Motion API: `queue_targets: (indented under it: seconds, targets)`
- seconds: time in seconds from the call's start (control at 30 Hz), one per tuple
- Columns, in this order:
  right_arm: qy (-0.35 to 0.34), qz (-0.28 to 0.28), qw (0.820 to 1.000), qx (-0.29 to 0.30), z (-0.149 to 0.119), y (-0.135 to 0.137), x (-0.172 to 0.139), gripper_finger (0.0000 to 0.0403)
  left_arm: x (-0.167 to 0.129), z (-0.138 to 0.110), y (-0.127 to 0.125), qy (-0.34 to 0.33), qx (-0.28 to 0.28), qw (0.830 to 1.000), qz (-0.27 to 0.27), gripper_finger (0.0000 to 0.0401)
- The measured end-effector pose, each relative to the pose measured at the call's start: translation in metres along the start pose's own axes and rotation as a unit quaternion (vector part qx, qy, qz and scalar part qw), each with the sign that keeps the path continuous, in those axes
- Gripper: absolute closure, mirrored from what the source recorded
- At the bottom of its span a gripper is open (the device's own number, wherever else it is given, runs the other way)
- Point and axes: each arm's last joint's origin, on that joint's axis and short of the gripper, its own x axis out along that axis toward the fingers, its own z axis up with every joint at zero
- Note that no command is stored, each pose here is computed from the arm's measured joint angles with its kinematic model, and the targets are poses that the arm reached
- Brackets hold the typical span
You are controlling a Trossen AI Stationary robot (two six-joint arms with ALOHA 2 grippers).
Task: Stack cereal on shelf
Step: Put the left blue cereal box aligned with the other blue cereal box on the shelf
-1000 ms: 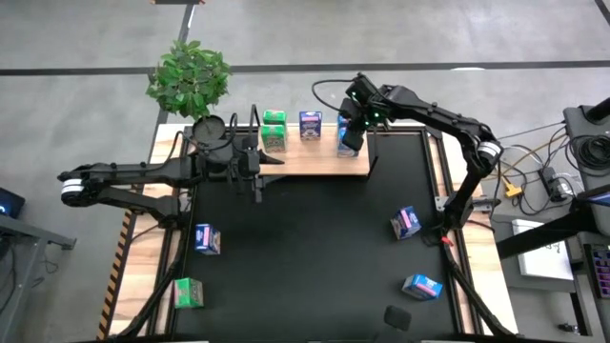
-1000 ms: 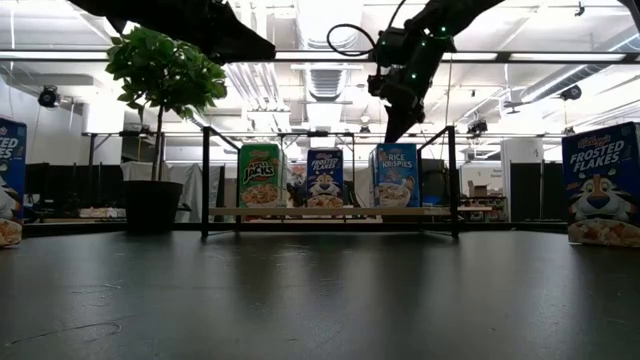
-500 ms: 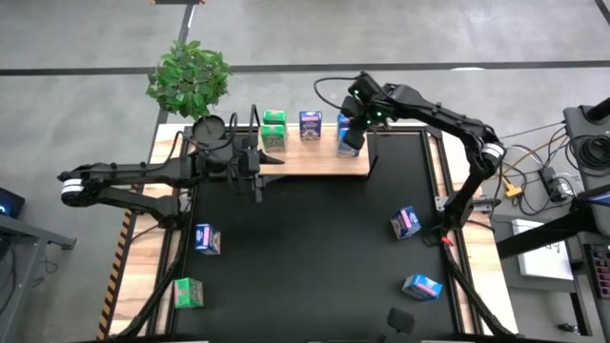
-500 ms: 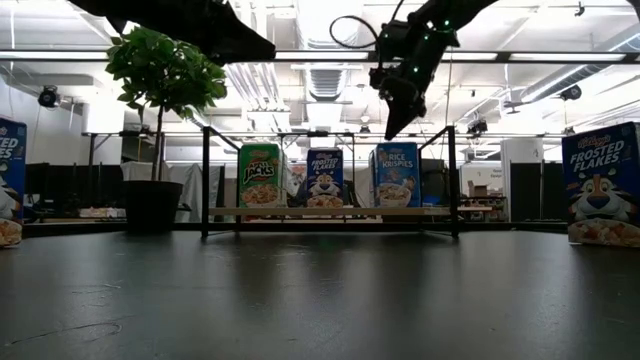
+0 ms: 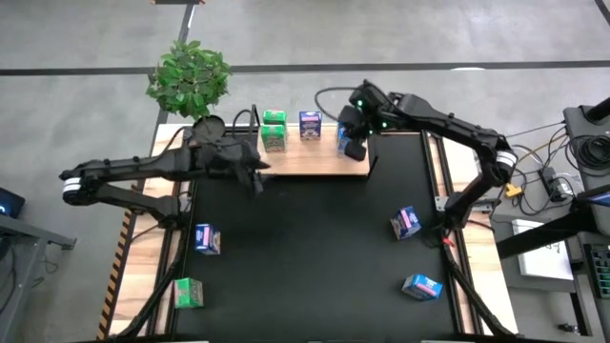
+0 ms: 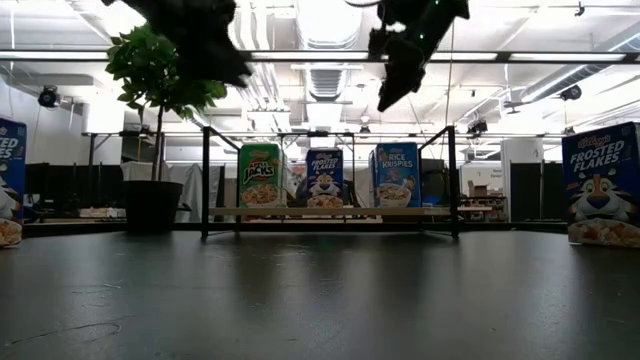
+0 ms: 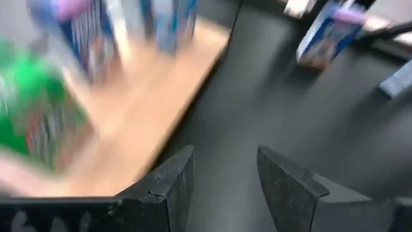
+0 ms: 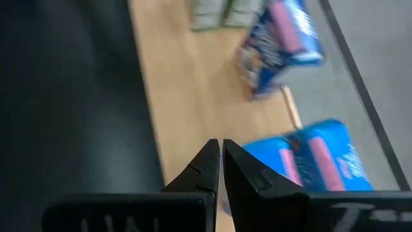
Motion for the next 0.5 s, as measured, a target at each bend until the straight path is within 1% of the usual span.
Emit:
queue_targets:
  seconds: [0.1, 0.2, 0.33, 0.43, 0.5]
  targets:
    - [-0.013, 0.016, 0.999, -0.031, 0.002, 0.020, 0.001, 0.0390, -0.004, -0.009, -0.006, 0.075, -0.060, 0.995, 0.006, 0.0249]
    - [-0.019, 0.030, 0.998, -0.061, 0.002, 0.037, 0.004, 0.0390, -0.012, -0.019, -0.016, 0.134, -0.131, 0.982, 0.018, 0.0249]
    - [-0.033, 0.041, 0.995, -0.088, 0.002, 0.053, 0.003, 0.0390, -0.028, -0.032, -0.033, 0.200, -0.178, 0.963, 0.039, 0.0249]
    - [-0.044, 0.046, 0.993, -0.102, 0.003, 0.060, 0.000, 0.0390, -0.041, -0.043, -0.038, 0.243, -0.220, 0.940, 0.090, 0.0247]
    - [-0.048, 0.049, 0.992, -0.107, 0.003, 0.064, -0.001, 0.0390, -0.048, -0.050, -0.042, 0.264, -0.251, 0.924, 0.115, 0.0239]
